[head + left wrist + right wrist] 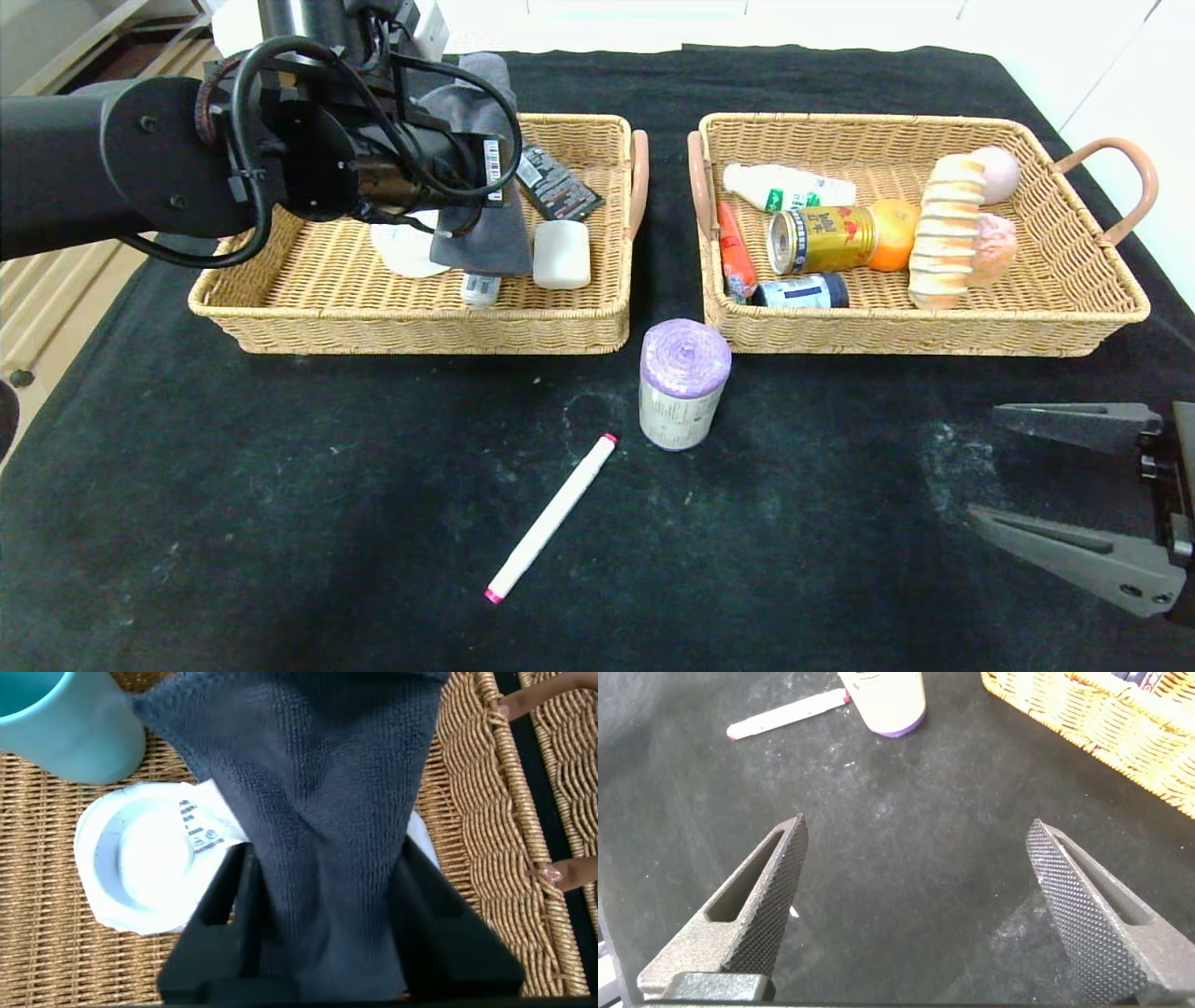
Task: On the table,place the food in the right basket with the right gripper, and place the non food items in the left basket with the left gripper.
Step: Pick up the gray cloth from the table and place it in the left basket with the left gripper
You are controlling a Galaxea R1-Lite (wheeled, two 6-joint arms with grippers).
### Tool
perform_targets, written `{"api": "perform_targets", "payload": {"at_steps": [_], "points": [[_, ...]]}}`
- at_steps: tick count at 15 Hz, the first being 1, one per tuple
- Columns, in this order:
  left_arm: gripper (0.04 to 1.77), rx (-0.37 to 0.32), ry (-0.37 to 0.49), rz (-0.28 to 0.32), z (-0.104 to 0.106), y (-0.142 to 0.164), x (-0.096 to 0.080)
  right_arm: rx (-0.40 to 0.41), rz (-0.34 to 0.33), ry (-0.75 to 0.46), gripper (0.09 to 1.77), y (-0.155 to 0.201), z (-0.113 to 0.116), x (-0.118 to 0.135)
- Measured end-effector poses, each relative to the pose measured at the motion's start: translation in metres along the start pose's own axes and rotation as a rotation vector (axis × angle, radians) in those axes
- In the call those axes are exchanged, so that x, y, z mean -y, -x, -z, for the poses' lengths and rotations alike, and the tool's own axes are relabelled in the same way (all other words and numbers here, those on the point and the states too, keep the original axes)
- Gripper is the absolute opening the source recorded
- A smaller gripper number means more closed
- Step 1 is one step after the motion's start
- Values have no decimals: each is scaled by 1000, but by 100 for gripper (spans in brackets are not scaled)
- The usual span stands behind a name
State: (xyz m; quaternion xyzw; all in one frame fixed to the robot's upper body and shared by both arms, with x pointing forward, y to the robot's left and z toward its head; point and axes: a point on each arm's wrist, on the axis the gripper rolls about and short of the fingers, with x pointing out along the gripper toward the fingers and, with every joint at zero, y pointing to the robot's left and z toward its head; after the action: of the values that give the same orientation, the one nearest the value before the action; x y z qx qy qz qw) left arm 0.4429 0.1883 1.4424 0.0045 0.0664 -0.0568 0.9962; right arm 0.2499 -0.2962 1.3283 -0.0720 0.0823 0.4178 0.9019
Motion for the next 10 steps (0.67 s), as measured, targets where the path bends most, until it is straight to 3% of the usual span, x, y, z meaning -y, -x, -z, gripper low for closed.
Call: {"api": "perform_targets", "payload": {"at_steps": [5,10], "points": [[128,-7,0,2,2,0,1,1,1,2,171,0,0,0],[148,-11,-5,19,1,5,6,3,5,5,171,1,-1,0]]}}
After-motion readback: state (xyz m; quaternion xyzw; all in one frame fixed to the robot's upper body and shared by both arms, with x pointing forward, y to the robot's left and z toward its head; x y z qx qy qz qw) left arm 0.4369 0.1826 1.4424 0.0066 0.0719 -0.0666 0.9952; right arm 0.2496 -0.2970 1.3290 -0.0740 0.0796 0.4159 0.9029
